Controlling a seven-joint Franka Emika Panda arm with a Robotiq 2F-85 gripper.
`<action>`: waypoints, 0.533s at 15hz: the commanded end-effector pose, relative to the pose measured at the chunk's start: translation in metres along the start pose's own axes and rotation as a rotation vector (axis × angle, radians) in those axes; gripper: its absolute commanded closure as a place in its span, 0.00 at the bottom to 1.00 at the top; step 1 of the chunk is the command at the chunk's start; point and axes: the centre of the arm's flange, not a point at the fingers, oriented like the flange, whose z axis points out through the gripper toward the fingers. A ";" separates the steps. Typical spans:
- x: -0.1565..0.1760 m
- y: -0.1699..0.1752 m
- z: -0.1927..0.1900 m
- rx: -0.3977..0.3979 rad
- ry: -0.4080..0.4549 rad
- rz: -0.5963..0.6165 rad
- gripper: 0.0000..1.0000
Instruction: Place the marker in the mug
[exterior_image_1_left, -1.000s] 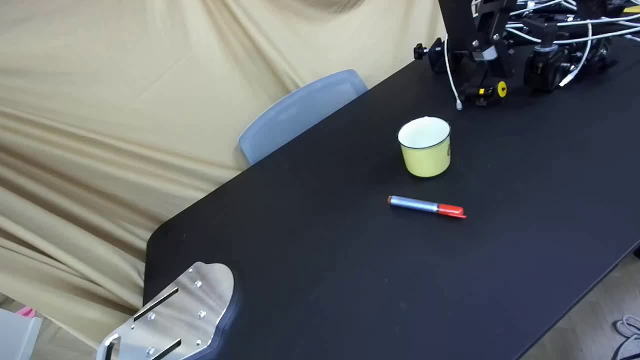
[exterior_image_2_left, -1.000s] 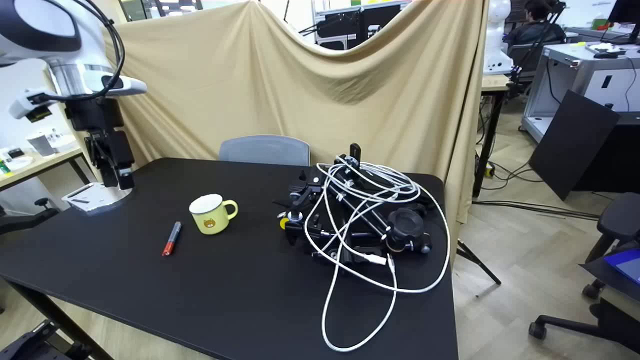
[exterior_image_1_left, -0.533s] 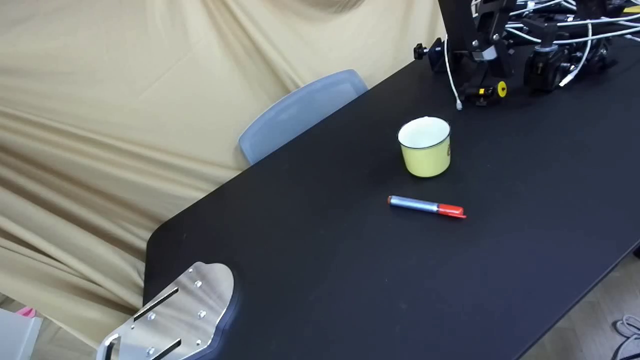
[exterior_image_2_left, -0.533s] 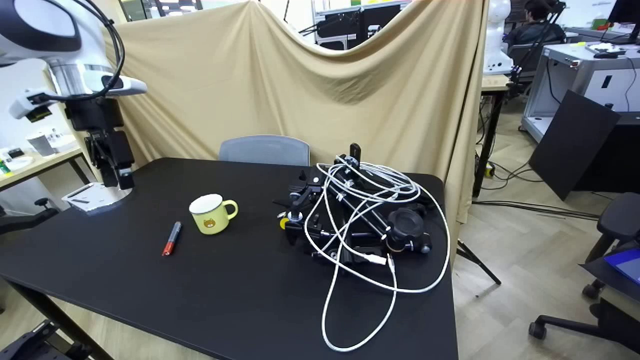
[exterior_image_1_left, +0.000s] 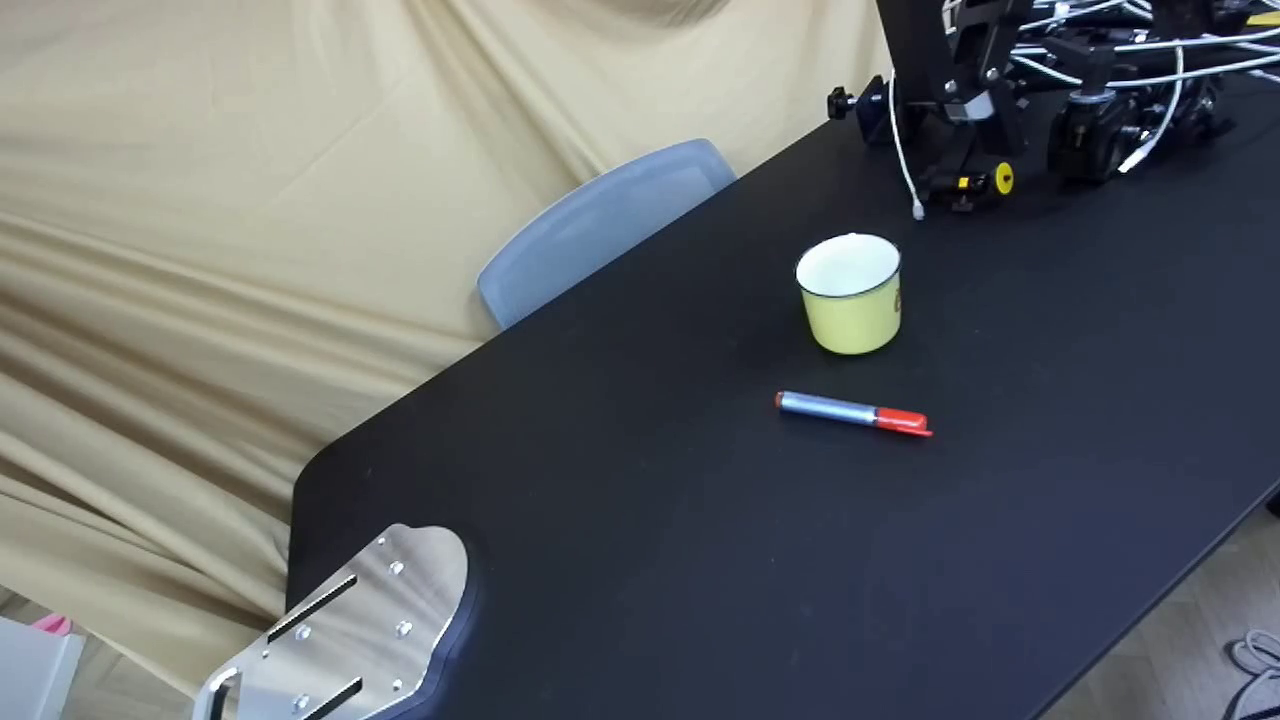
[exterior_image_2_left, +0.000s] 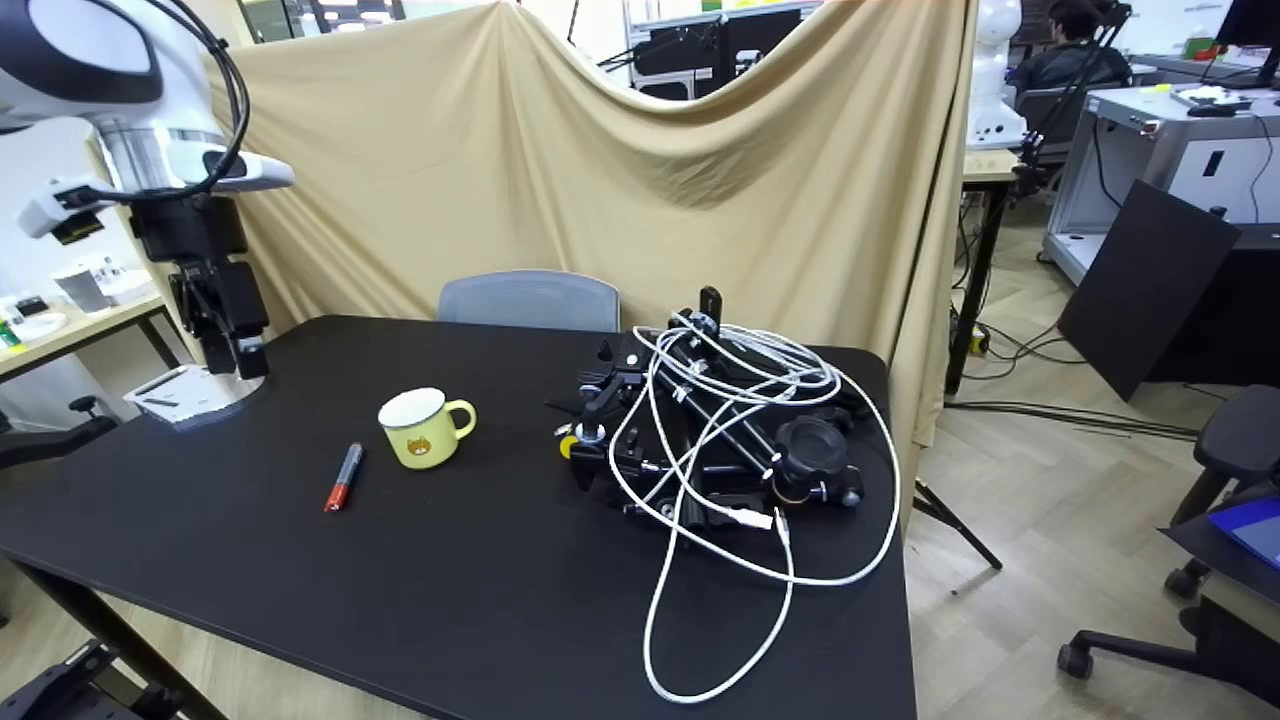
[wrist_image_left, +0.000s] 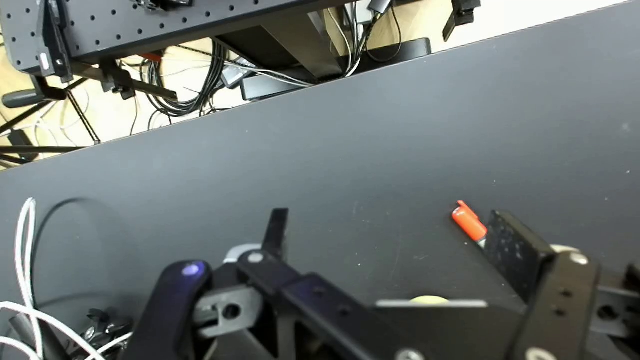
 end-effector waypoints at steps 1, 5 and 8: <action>0.004 -0.001 0.001 0.005 0.014 -0.028 0.00; 0.026 -0.013 0.002 0.012 0.125 -0.252 0.00; 0.045 -0.026 0.010 0.002 0.182 -0.426 0.00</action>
